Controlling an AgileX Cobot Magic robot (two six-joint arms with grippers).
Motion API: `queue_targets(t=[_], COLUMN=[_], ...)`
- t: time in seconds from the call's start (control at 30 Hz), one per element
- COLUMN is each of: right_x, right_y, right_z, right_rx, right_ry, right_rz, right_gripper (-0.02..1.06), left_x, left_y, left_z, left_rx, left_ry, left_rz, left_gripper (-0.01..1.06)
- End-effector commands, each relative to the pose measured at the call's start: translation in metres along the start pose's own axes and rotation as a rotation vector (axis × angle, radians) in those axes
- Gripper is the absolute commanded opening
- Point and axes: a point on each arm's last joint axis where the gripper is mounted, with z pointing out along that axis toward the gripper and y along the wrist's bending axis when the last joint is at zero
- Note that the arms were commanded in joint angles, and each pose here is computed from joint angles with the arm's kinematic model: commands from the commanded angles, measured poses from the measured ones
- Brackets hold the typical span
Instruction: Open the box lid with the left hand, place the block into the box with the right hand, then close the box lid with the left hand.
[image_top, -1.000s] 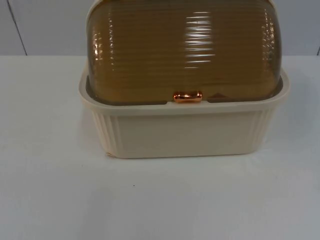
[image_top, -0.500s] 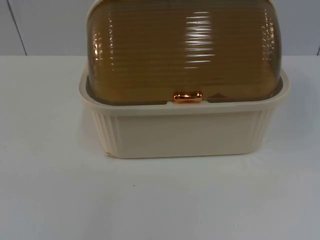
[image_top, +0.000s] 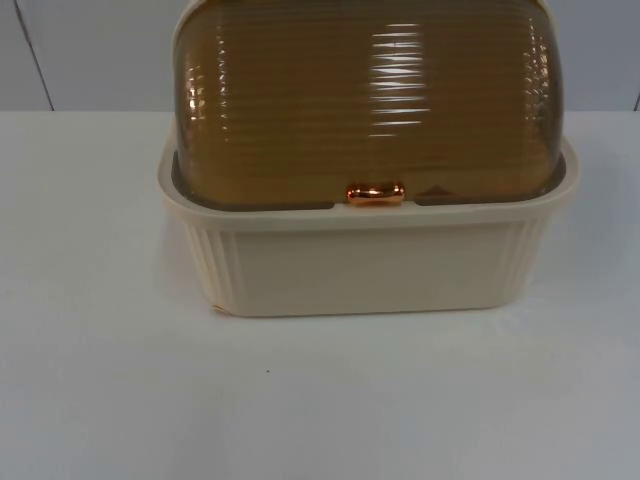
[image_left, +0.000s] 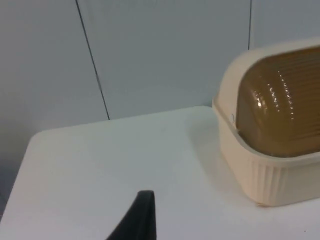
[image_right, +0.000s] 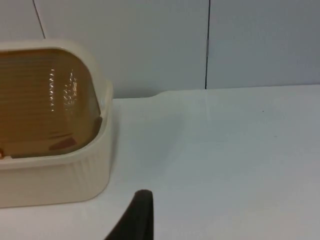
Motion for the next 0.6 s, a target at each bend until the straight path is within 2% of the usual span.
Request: queue_targets(t=[0.0,0.1,0.33,0.57], right_x=[0.002,0.013,0.035,0.039], right_y=[0.001,0.001,0.0,0.0], right_z=[0.002,0.014,0.032,0.038], right_rx=[-0.006,-0.011,-0.001,-0.001], right_ry=[0.006,0.069,0.191,0.191], right_rz=[0.004,0.007,0.003,0.003], right_gripper=[0.93,0.93,0.93,0.93], left_x=[0.001,0.02,0.051,0.053], left_y=[0.001,0.002,0.001,0.002], left_z=[0.001,0.021,0.048,0.049], left_rx=[-0.008,-0.003,-0.001,-0.002], left_ry=[-0.005,0.091,0.231,0.24], left_rz=[0.005,-0.028,-0.054,-0.054], left_gripper=[1.05,1.05,1.05,1.05])
